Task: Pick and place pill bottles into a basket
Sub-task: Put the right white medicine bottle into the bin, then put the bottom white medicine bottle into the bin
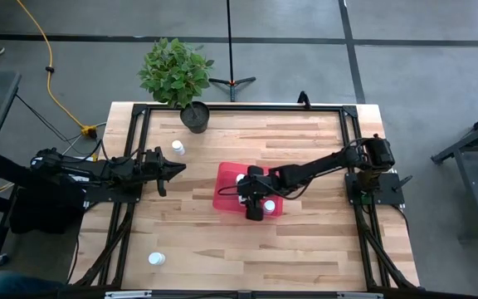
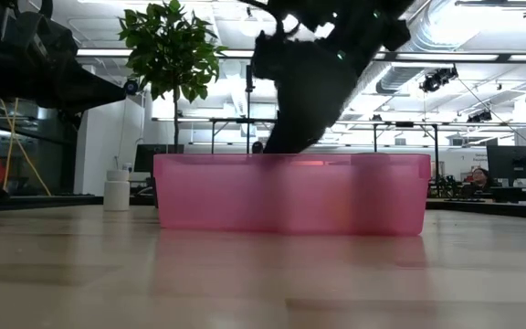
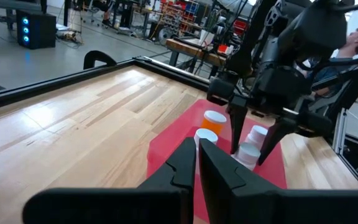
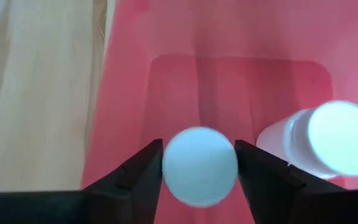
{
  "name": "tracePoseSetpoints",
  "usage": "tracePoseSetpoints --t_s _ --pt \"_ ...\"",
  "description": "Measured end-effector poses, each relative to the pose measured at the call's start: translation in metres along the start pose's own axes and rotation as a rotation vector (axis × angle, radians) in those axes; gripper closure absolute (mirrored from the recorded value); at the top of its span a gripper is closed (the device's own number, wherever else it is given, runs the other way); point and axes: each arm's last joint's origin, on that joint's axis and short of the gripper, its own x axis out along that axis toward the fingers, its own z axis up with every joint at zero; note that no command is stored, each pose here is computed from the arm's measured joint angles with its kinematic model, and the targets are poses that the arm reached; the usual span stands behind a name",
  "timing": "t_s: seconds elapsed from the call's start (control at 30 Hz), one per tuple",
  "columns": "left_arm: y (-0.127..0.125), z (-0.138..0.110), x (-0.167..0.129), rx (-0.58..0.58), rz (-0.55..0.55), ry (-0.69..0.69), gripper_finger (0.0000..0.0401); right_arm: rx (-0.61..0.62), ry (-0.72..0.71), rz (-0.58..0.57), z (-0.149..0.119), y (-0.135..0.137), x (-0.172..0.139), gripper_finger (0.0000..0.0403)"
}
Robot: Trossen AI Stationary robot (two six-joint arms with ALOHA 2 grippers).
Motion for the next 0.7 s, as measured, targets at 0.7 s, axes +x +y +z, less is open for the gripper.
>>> tracePoseSetpoints --t_s 0.7 --pt "0.0 0.0 0.0 0.0 0.0 0.0 0.0343 -0.119 -0.347 0.048 0.111 -0.003 -0.066 0.0228"
